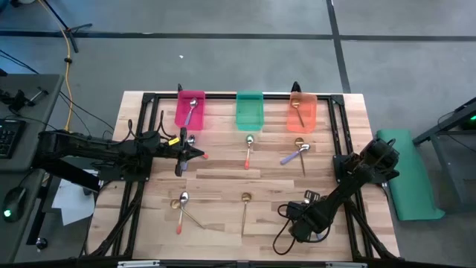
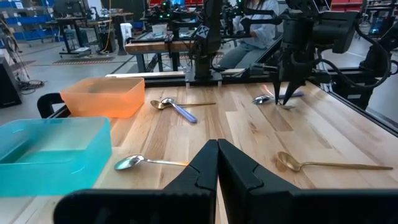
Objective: Sort silverware by color (type)
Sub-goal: Put the orange spoon into the green bin
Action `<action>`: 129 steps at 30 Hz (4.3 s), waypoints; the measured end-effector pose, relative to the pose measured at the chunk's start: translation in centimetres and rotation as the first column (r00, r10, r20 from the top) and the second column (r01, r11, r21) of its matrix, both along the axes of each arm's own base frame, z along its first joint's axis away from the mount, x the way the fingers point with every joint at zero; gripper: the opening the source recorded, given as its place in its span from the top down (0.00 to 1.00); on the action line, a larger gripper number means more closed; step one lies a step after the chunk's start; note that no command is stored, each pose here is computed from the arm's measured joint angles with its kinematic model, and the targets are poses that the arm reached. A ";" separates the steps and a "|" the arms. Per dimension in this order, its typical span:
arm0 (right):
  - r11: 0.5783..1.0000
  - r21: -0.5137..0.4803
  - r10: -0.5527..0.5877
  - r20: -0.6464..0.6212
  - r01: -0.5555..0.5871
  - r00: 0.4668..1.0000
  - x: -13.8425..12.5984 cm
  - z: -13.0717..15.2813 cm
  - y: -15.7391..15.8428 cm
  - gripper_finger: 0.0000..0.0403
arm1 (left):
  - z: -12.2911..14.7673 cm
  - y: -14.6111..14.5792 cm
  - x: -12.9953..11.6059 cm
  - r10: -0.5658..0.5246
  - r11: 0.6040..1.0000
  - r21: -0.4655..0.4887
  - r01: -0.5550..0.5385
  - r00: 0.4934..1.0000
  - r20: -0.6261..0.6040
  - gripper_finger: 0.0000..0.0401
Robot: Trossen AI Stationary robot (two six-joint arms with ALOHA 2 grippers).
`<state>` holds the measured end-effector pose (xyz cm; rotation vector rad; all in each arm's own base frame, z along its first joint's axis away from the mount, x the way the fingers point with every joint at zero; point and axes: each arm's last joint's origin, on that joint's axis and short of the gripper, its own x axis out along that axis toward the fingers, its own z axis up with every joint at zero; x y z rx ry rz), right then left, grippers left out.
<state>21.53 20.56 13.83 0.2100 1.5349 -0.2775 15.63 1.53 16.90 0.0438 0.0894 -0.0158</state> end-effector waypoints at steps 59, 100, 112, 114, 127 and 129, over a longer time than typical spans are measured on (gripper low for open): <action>0.992 -0.029 0.119 -0.080 -0.122 0.990 0.9 -0.2 1.3 0.99 | -0.2 0.0 0.0 0.000 1.000 0.003 0.000 1.000 -0.023 1.00; 0.999 -0.046 0.015 0.279 -0.002 0.960 15.6 5.1 -19.3 1.00 | -0.3 0.0 0.0 -0.001 1.000 0.015 0.002 0.999 -0.032 1.00; 0.973 -0.054 -0.166 0.508 0.224 0.845 17.9 13.0 -29.7 1.00 | -0.3 0.0 0.0 -0.001 1.000 0.015 0.002 0.999 -0.032 1.00; 0.966 -0.050 -0.188 0.536 0.254 0.823 17.6 14.1 -31.7 1.00 | -0.3 0.0 0.0 -0.001 1.000 0.015 0.002 0.999 -0.032 1.00; 0.902 0.026 -0.364 0.581 0.430 0.728 13.3 15.6 -42.3 1.00 | -0.3 0.2 0.0 0.053 0.998 0.036 -0.052 0.998 -0.031 1.00; 0.898 0.053 -0.382 0.582 0.436 0.718 12.9 15.6 -42.9 1.00 | -0.3 0.2 0.0 0.053 0.998 0.042 -0.051 0.998 -0.029 1.00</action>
